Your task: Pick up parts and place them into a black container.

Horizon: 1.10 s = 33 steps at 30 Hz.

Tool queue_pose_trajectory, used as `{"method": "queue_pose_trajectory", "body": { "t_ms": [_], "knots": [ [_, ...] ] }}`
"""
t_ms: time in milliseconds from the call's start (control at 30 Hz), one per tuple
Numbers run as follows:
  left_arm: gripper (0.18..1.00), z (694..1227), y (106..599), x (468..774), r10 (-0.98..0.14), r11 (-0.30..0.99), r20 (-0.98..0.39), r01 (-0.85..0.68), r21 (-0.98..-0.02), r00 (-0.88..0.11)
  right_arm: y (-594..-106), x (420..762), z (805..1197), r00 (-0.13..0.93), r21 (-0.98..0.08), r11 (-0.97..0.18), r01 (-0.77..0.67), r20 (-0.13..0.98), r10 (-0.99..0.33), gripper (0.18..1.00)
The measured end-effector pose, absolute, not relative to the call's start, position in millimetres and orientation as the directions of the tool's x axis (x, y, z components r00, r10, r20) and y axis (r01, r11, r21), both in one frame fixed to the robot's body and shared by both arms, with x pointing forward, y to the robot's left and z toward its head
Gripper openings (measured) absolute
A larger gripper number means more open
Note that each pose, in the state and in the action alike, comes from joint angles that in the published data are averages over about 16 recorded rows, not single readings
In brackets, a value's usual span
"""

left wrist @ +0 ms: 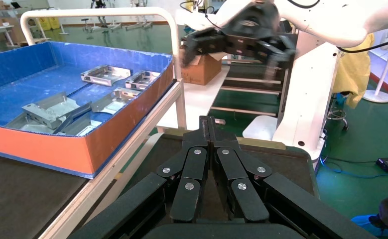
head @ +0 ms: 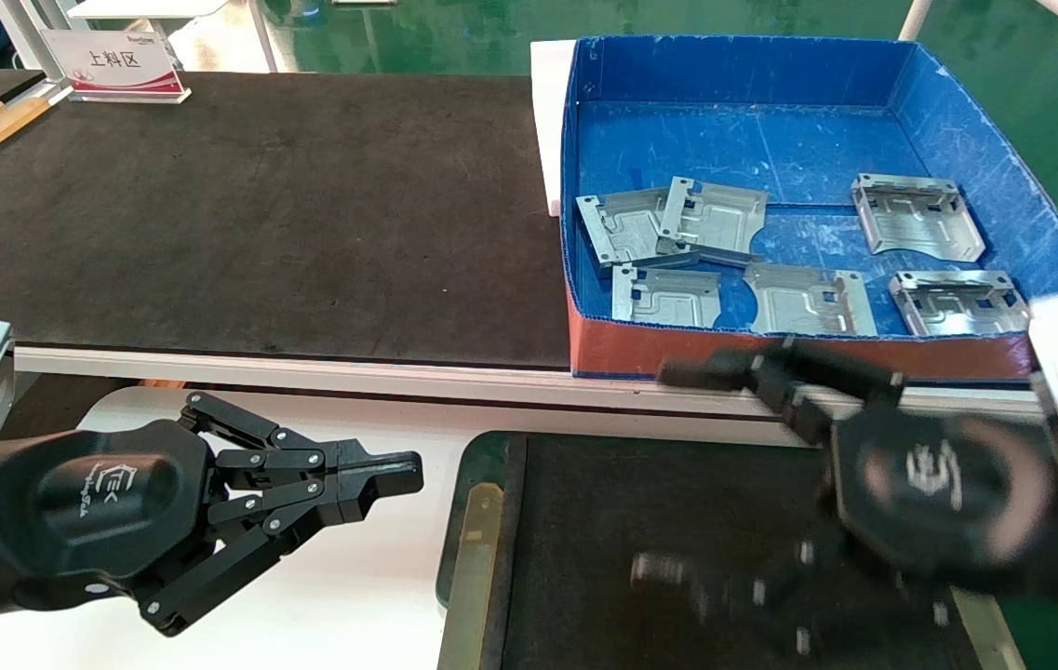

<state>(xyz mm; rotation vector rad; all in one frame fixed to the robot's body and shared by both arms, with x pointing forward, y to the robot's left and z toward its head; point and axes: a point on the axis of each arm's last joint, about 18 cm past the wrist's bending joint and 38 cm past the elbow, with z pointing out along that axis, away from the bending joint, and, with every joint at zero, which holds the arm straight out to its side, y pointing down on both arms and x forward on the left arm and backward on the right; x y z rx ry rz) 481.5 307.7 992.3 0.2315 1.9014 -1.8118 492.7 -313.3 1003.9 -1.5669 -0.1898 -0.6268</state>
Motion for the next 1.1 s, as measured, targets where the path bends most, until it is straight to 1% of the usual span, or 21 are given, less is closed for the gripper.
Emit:
{"method": "queue_pose_trajectory", "body": {
  "t_ms": [433,633,833,1033,1100],
  "knots": [
    [0.202,992.3,307.7,481.5,-0.214,0.1,-0.462,0.451,-0.887,-0.861,-345.6,546.5,1042.2,0.728,-0.836,-0.146,0.53,0.536,-0.426,1.0],
    [0.236,992.3,307.7,481.5,-0.214,0.1,-0.462,0.451,-0.887,-0.861,-363.6,574.5,1060.4,0.663,-0.825,-0.177,0.537,0.542,-0.517,1.0],
    [0.307,992.3,307.7,481.5,-0.214,0.1,-0.462,0.451,-0.887,-0.861,-384.8,604.0,1074.0,0.587,-0.826,-0.213,0.521,0.528,-0.613,1.0],
    [0.41,992.3,307.7,481.5,-0.214,0.1,-0.462,0.451,-0.887,-0.861,-405.9,631.9,1083.6,0.503,-0.841,-0.239,0.485,0.492,-0.71,1.0],
    [0.46,992.3,307.7,481.5,-0.214,0.1,-0.462,0.451,-0.887,-0.861,-412.9,641.0,1086.2,0.47,-0.849,-0.244,0.469,0.474,-0.744,1.0]
  ]
}}
